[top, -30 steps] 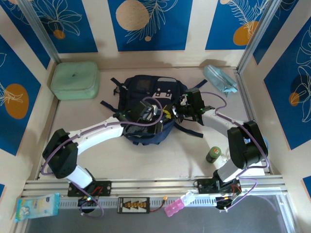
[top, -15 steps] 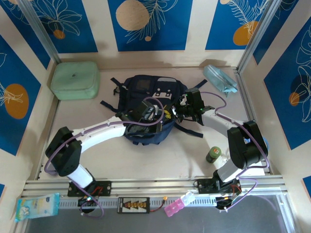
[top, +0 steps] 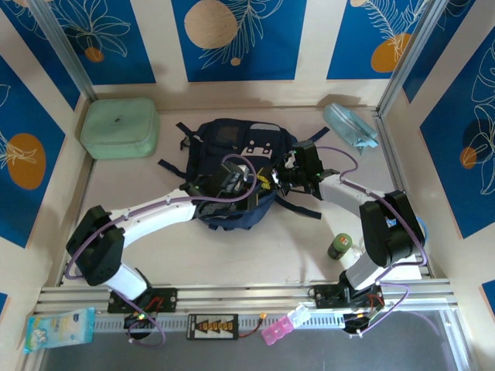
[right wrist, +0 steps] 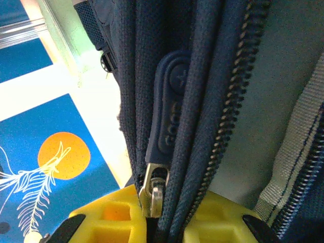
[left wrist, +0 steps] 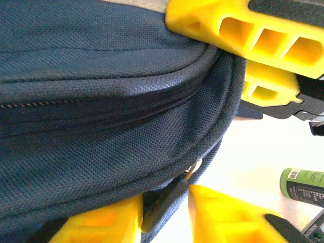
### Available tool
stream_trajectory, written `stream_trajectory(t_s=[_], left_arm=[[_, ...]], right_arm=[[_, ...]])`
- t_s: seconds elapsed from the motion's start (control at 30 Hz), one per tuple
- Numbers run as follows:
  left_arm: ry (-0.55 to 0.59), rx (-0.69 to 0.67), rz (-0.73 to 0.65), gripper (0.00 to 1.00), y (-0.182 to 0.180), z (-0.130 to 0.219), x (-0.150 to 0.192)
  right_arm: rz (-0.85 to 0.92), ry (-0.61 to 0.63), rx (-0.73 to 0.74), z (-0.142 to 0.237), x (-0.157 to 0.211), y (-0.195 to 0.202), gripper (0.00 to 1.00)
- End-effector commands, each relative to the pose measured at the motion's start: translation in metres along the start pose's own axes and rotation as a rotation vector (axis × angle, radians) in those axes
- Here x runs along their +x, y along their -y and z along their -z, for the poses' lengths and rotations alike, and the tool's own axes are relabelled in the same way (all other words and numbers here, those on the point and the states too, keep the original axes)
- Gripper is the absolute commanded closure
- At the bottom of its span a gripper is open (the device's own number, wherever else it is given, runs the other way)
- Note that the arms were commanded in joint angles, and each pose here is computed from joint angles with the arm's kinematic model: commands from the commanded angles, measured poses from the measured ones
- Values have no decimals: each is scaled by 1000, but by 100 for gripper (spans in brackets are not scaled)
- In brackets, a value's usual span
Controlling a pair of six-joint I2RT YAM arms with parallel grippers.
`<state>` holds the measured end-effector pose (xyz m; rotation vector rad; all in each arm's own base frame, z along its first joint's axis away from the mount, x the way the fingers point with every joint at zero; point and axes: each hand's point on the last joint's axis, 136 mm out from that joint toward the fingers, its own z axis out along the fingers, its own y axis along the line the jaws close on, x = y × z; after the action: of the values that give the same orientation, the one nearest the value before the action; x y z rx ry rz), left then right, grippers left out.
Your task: Pack books, pencil case, and school supplies into a backpack
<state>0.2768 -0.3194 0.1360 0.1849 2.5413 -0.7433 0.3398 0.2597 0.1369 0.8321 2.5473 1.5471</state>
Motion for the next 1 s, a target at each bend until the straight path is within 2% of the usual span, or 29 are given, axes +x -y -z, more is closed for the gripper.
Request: stream_trajectory(t_s=[0.0, 0.3, 0.5, 0.8, 0.87, 0.97], left_arm=[[86, 19, -4, 77, 9, 7, -19], [65, -123, -52, 100, -18, 17, -12], [44, -196, -120, 100, -40, 39, -4], [8, -310, -113, 100, -105, 59, 24], [24, -303, -114, 100, -111, 61, 20], [41, -246, -154, 100, -98, 60, 10]], right_arm=[[23, -61, -36, -3, 13, -14, 88], [15, -32, -31, 2, 6, -10, 89], [14, 25, -12, 18, -10, -2, 91], [-11, 123, -10, 49, -37, 13, 93], [-15, 148, -12, 58, -43, 16, 93], [-20, 170, -17, 69, -47, 19, 92]])
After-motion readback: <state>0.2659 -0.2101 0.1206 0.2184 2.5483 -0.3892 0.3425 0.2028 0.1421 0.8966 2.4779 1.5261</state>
